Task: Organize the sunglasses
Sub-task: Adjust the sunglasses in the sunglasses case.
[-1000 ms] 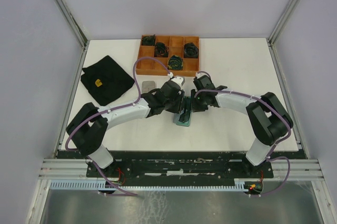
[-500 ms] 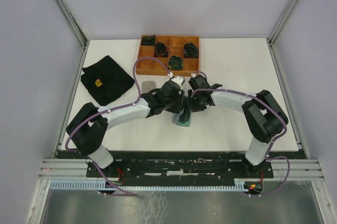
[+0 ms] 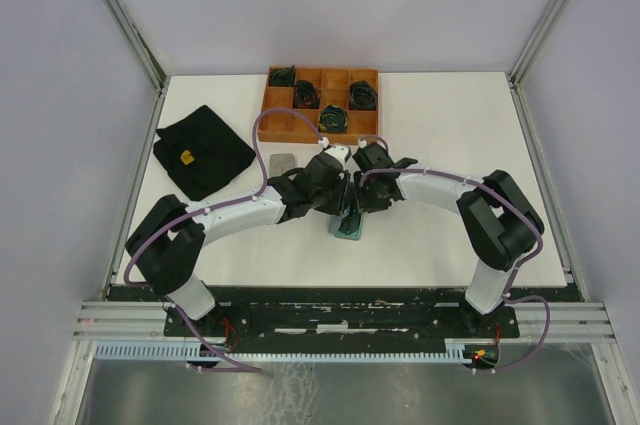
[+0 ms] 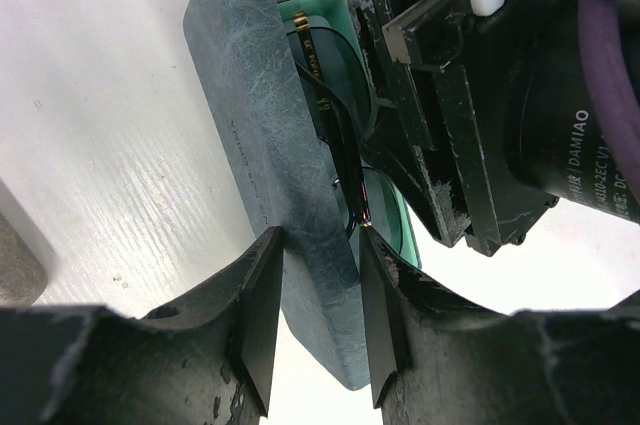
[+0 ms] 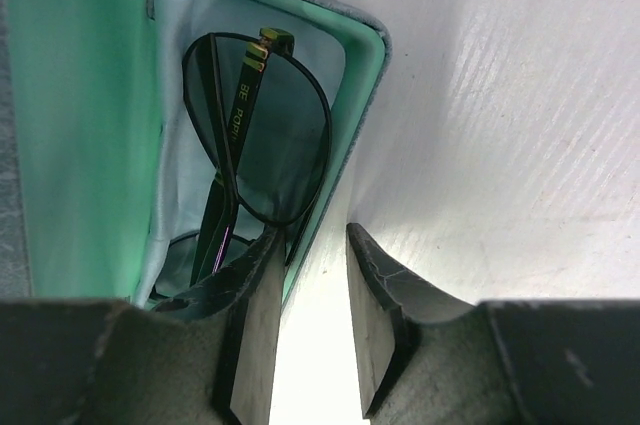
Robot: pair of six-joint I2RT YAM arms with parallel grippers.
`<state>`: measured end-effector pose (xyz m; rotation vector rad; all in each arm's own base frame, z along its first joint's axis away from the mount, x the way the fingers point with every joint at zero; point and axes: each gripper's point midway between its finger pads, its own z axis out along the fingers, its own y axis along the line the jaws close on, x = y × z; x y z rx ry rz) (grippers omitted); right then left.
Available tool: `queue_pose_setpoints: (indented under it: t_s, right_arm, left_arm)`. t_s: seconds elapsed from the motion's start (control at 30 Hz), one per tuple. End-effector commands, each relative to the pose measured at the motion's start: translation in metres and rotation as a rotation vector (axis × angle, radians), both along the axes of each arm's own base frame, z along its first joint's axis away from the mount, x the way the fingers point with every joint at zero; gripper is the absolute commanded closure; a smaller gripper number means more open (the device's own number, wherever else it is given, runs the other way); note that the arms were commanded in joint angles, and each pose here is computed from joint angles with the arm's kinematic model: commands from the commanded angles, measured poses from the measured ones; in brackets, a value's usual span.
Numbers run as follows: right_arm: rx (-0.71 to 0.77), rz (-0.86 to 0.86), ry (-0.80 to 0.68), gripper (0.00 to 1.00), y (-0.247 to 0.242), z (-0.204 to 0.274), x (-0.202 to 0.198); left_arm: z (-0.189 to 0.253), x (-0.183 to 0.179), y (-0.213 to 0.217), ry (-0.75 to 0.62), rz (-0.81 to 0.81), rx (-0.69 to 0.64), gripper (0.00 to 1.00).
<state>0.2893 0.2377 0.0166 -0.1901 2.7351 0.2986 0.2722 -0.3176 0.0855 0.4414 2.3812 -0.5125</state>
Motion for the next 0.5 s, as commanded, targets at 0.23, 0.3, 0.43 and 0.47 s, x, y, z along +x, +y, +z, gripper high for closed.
queue_pose_setpoints:
  t_s: [0.23,0.3,0.43,0.47]
  right_arm:
    - [0.134,0.007,-0.132,0.56,0.015,0.056,0.006]
    - [0.129,0.001,-0.137,0.55,0.012,0.059,0.006]
    - [0.073,-0.025,-0.141,0.57,-0.003,0.054,0.003]
    - [0.067,-0.035,-0.142,0.58,-0.007,0.053,0.002]
  left_arm:
    - [0.043,0.004,-0.006,-0.084,-0.033,-0.082,0.52]
    - [0.048,0.005,-0.004,-0.092,-0.027,-0.086,0.51]
    - [0.056,0.008,0.001,-0.114,-0.009,-0.094,0.50]
    - [0.059,0.010,0.002,-0.123,-0.004,-0.100,0.50]
